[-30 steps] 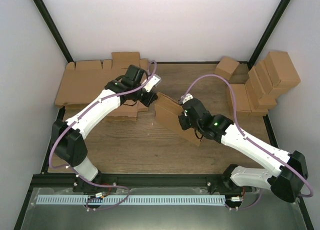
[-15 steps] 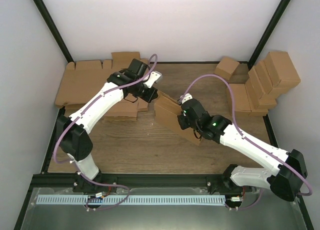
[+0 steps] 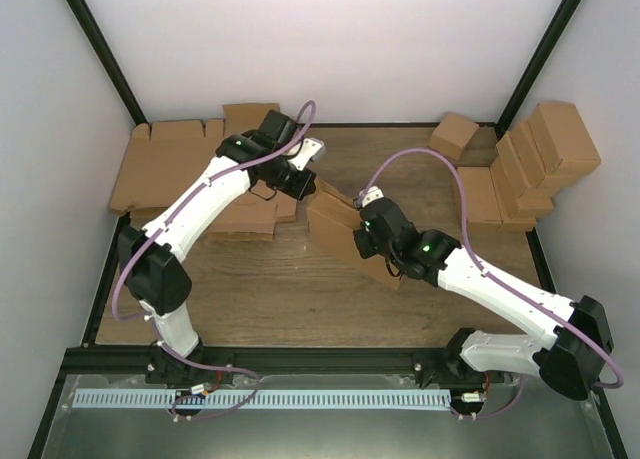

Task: Fold the paper box

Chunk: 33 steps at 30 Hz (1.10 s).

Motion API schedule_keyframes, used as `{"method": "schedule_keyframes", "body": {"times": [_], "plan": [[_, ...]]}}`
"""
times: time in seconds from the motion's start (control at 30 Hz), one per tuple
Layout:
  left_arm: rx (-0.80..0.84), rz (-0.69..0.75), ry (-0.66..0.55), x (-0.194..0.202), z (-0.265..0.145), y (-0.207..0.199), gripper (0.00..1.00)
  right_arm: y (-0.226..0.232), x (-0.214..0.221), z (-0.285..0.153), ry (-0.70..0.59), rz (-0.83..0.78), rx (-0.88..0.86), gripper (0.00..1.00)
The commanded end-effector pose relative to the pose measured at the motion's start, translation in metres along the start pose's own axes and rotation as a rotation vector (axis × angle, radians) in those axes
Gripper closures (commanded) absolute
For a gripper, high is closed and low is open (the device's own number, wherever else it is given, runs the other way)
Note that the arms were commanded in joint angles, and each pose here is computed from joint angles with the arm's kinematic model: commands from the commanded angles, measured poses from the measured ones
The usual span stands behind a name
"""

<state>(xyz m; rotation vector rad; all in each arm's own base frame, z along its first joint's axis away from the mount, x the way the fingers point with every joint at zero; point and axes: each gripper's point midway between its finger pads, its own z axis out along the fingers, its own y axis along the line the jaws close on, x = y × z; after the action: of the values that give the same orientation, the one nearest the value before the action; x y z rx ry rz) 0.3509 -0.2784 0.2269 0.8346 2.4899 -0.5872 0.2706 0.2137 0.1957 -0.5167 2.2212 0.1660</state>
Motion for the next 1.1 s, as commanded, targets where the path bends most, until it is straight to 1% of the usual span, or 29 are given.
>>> {"method": "schedule_keyframes", "body": {"times": [0.0, 0.23, 0.53, 0.73, 0.87, 1.07], "plan": [[0.051, 0.014, -0.045, -0.018, -0.013, -0.016, 0.96, 0.003, 0.031, 0.010, 0.101, -0.030, 0.013, 0.99], [0.081, 0.017, -0.051, -0.023, -0.019, -0.022, 0.96, 0.003, 0.033, 0.011, 0.106, -0.029, 0.013, 0.99], [0.085, 0.012, -0.023, -0.015, -0.015, -0.022, 0.96, 0.003, 0.034, 0.011, 0.109, -0.030, 0.015, 0.99], [0.032, 0.017, 0.042, 0.010, -0.003, -0.009, 0.96, 0.001, 0.033, 0.010, 0.105, -0.029, 0.023, 0.99], [-0.045, 0.025, 0.078, 0.026, 0.002, 0.006, 0.96, 0.001, 0.030, 0.009, 0.100, -0.031, 0.022, 0.99], [-0.106, 0.052, 0.091, 0.033, 0.001, 0.016, 0.96, 0.002, 0.028, 0.009, 0.099, -0.033, 0.023, 0.99]]}}
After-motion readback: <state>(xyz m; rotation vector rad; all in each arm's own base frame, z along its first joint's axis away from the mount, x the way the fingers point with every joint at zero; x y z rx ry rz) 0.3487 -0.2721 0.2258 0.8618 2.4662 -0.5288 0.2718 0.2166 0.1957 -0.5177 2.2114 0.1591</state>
